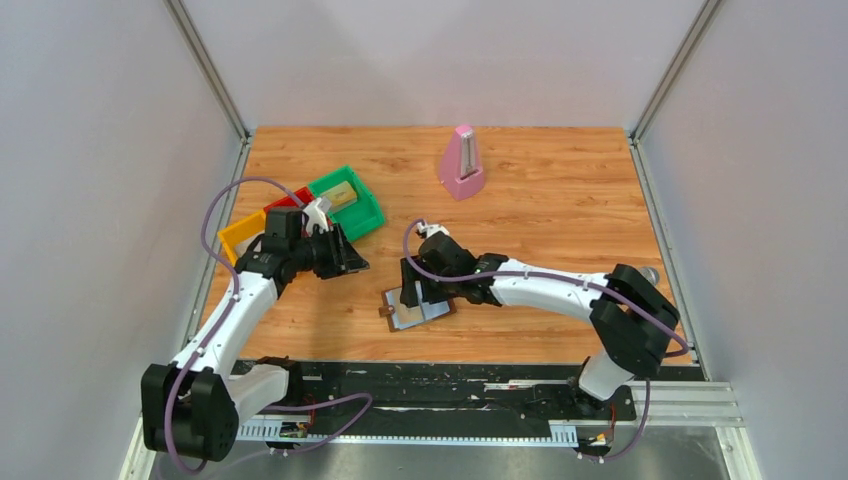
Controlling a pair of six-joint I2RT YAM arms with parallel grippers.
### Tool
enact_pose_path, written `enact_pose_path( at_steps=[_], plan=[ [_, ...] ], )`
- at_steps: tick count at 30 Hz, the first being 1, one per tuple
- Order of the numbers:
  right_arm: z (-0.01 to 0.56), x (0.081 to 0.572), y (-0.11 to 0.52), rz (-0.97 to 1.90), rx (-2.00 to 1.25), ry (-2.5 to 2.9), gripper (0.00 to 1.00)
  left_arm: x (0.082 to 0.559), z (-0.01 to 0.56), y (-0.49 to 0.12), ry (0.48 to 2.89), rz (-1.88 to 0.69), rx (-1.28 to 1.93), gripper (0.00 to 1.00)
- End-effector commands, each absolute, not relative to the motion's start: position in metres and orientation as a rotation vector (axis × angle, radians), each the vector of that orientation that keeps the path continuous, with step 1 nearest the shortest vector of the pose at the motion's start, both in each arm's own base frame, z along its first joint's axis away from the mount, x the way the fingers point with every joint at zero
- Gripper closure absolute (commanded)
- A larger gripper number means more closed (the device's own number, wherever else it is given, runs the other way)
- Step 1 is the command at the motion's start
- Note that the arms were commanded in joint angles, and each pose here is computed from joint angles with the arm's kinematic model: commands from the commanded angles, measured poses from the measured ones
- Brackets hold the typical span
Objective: Take the credit cards out of the card holder
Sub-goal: Remove the credit card from the card holder.
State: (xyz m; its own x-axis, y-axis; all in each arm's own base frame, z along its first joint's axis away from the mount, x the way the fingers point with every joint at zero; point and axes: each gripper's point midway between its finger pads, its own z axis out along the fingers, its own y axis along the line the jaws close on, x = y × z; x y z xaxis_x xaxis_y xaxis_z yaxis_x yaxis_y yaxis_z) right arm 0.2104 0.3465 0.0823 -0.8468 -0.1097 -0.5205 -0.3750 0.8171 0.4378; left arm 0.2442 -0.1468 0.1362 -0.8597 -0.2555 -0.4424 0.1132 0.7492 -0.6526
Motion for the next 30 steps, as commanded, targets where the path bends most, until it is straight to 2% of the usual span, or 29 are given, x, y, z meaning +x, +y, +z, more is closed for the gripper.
enact_pose_path(
  at_steps=[1, 8, 21, 30],
  plan=[
    [0.083, 0.217, 0.358, 0.623, -0.43, 2.475, 0.28, 0.249, 0.158, -0.149, 2.362, -0.962, -0.055, 0.53],
    [0.062, 0.218, 0.363, 0.475, -0.475, 2.497, 0.24, 0.247, 0.145, -0.15, 2.393, -0.978, -0.087, 0.53],
    [0.027, 0.208, 0.363, 0.236, -0.564, 2.518, 0.24, 0.245, 0.135, -0.146, 2.407, -0.958, -0.161, 0.52],
    [0.039, 0.2, 0.37, 0.231, -0.582, 2.49, 0.26, 0.245, 0.124, -0.142, 2.417, -0.925, -0.2, 0.51]
  ],
)
